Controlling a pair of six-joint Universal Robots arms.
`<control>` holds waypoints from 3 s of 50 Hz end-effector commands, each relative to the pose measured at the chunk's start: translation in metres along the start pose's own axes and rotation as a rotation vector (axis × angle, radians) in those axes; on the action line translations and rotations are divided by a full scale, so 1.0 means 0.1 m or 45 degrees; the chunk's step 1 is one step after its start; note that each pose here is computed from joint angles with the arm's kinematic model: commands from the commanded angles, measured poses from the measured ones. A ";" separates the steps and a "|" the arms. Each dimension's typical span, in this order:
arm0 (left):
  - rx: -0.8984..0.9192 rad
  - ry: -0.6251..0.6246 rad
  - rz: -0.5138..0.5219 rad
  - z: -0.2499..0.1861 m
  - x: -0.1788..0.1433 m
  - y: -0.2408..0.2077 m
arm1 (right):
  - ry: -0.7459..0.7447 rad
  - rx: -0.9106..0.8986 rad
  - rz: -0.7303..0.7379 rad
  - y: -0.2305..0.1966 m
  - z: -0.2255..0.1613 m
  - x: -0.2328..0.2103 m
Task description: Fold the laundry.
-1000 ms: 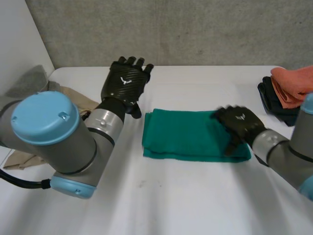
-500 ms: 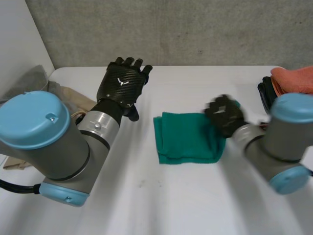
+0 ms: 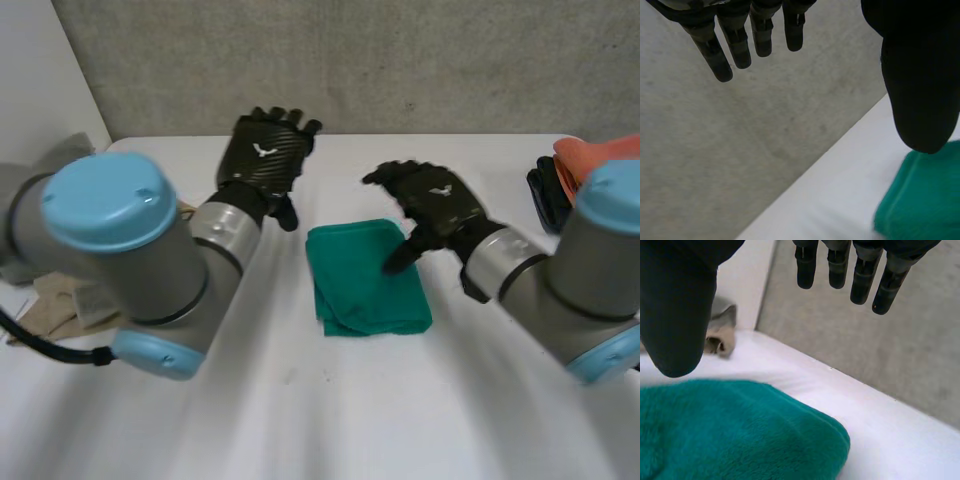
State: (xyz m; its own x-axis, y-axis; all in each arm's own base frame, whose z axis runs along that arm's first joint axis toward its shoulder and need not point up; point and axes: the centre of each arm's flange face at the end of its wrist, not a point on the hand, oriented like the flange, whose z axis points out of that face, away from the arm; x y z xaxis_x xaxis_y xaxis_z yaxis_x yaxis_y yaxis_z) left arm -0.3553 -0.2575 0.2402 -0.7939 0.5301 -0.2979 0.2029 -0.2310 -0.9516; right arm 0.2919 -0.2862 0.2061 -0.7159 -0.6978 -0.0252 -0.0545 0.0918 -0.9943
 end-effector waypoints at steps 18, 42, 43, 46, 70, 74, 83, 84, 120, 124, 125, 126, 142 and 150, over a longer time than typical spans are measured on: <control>-0.545 0.120 0.109 -0.03 0.71 1.01 | 0.092 -0.501 0.023 0.85 0.47 0.37; -0.039 0.446 0.024 -0.21 0.40 -0.27 | -0.019 -0.198 -0.457 0.65 -0.16 -0.39; -0.021 0.489 0.018 -0.23 0.40 -0.29 | -0.025 -0.204 -0.465 0.69 -0.16 -0.40; 0.016 0.644 -0.034 -0.32 0.45 -0.36 | -0.055 -0.235 -0.491 0.87 -0.12 -0.41; -0.004 0.645 -0.165 -0.33 0.36 -0.42 | -0.028 -0.158 -0.559 1.00 0.38 -0.25; -0.001 0.647 -0.165 -0.33 0.36 -0.43 | -0.023 -0.147 -0.561 1.00 0.43 -0.24; 0.007 0.637 -0.161 -0.32 0.34 -0.44 | -0.001 -0.114 -0.572 0.97 0.60 -0.17; 0.006 0.633 -0.161 -0.32 0.33 -0.44 | 0.005 -0.108 -0.574 0.94 0.61 -0.16; 0.051 0.510 -0.160 -0.26 -0.05 -0.58 | 0.694 0.536 -0.749 -0.49 0.39 3.52; 0.039 0.515 -0.162 -0.27 -0.03 -0.54 | 0.693 0.422 -0.666 0.03 0.24 3.75; 0.035 0.516 -0.164 -0.26 -0.02 -0.53 | 0.695 0.376 -0.641 0.22 0.15 3.83; 0.030 0.520 -0.164 -0.27 -0.01 -0.52 | 0.701 0.356 -0.636 0.30 0.08 3.88; 0.021 0.538 -0.167 -0.30 0.04 -0.50 | 0.633 0.287 -0.615 0.39 -0.42 3.80; 0.037 0.548 -0.165 -0.33 0.07 -0.56 | 0.646 0.266 -0.545 -0.03 -0.59 3.63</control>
State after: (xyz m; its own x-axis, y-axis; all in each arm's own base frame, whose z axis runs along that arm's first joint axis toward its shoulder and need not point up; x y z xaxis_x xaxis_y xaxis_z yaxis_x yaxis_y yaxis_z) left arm -0.3521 -0.2178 0.2852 -0.5050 0.8435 -0.1831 0.1025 -0.1521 -0.9830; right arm -0.0123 -0.5126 0.1739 -0.8886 -0.2134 0.4060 -0.3285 -0.3217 -0.8880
